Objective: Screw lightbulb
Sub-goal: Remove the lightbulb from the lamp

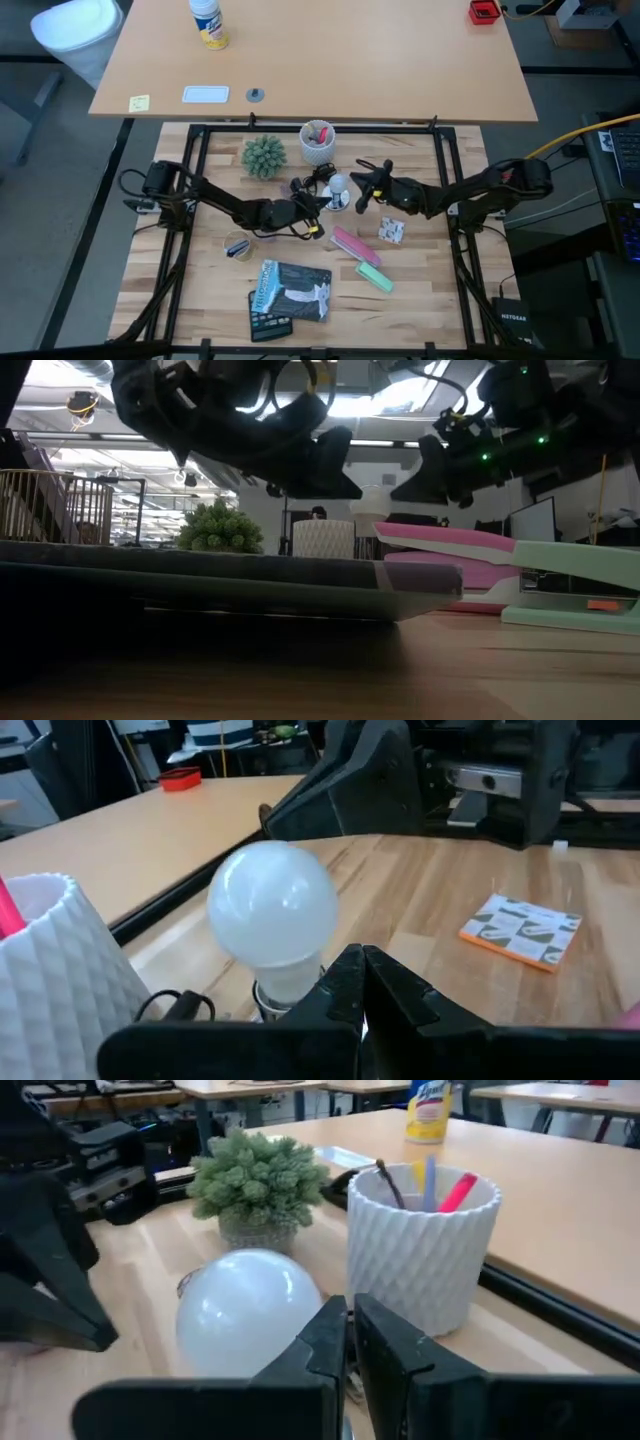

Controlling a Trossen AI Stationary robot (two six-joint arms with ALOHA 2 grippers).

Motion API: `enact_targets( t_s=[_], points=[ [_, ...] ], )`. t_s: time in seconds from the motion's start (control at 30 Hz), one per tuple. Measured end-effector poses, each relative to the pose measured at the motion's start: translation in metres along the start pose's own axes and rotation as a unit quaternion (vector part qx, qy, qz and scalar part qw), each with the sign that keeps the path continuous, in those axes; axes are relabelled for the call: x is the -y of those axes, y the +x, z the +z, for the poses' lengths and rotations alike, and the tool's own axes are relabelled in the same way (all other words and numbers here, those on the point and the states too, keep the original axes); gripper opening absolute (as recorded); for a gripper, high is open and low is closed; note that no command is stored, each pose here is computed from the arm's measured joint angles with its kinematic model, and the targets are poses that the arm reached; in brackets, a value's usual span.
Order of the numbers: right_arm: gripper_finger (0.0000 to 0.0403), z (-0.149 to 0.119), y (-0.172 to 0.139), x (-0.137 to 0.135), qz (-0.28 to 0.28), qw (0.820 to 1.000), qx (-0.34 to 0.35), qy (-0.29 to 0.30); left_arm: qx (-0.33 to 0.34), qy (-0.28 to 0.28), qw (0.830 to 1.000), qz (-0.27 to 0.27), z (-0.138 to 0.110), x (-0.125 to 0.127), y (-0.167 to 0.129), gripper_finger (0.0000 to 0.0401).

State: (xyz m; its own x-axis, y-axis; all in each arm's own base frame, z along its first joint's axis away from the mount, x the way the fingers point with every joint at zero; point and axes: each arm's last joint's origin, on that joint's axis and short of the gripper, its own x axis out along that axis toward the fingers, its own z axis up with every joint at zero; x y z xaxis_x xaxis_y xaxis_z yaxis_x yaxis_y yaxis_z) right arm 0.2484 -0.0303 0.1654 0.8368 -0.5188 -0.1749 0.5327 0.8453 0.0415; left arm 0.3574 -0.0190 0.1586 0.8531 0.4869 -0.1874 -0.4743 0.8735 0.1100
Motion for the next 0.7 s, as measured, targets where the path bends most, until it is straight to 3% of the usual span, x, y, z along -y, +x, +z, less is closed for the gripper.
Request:
enact_targets(
  t_s=[0.47, 0.7],
  points=[
    [0.0028, -0.007, 0.002, -0.004, 0.056, 0.997, -0.023, 0.043, 0.000, -0.013, 0.999, 0.049, -0.002, -0.028, 0.018, 0.0000],
    [0.0028, -0.010, -0.005, -0.020, 0.112, 0.992, -0.034, 0.037, -0.003, -0.016, 0.998, 0.067, -0.003, -0.038, 0.023, 0.0000]
  ],
)
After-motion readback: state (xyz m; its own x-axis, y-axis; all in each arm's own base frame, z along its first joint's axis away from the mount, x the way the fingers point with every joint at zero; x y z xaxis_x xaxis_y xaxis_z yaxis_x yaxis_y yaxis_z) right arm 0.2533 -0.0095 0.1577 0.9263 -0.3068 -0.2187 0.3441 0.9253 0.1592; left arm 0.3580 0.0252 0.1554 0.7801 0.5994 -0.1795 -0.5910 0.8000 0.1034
